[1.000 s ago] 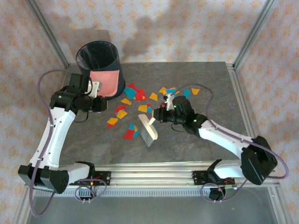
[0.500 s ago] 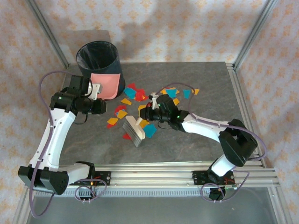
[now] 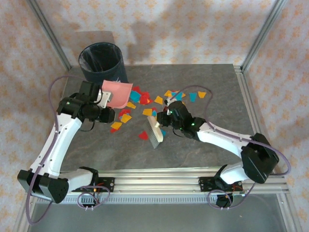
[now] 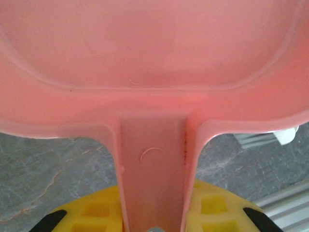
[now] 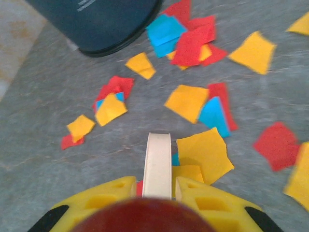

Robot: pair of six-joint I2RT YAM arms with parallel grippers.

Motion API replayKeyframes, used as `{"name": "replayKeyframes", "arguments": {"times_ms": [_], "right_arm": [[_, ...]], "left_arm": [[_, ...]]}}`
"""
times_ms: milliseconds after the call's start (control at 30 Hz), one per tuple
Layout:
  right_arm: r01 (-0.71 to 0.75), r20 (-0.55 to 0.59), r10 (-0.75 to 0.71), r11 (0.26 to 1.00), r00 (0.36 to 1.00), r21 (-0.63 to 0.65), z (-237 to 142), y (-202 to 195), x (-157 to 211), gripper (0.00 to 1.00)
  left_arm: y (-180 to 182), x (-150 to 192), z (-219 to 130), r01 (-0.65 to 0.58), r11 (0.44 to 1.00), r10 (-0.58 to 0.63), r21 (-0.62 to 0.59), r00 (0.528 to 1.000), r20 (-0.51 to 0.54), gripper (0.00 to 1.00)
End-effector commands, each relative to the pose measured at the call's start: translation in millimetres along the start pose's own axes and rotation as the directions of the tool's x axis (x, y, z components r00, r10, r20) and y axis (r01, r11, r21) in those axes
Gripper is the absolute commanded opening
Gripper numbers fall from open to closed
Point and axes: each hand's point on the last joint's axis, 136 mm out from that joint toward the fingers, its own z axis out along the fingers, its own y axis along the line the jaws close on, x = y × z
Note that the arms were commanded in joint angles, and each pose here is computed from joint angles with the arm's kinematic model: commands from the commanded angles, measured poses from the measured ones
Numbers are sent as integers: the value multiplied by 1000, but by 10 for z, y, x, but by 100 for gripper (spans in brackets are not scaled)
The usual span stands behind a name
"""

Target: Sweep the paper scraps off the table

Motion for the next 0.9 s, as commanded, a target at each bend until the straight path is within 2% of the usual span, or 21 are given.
{"name": "replayKeyframes", "arguments": {"times_ms": [0, 133, 333, 533, 600, 700, 867], "right_arm": [[47, 0, -48, 981, 999, 190, -151, -439, 44, 0], [54, 24, -65, 951, 998, 303, -320, -680, -5, 0], [25, 70, -56, 923, 996, 383, -496, -861, -129, 0], [15, 101, -51, 943, 994, 333, -599, -764, -252, 0], [2, 144, -50, 950, 988, 311, -731, -693, -374, 0], [16, 148, -63, 954, 987, 299, -825, -644, -425, 0], [36, 159, -97, 936, 983, 351, -1018, -712, -476, 0]], "left_arm": [[-122, -18, 29, -65, 997, 65, 29, 998, -4, 0], [-212, 18, 117, -99, 994, 101, 50, 994, -41, 0], [-330, 81, 229, -148, 987, 154, 62, 984, -95, 0], [-439, 202, 355, -227, 972, 235, 63, 957, -169, 0], [-455, 243, 407, -252, 966, 258, 53, 945, -201, 0], [-496, 294, 481, -285, 957, 289, 49, 929, -233, 0], [-610, 445, 603, -349, 935, 352, 65, 886, -303, 0]]}}
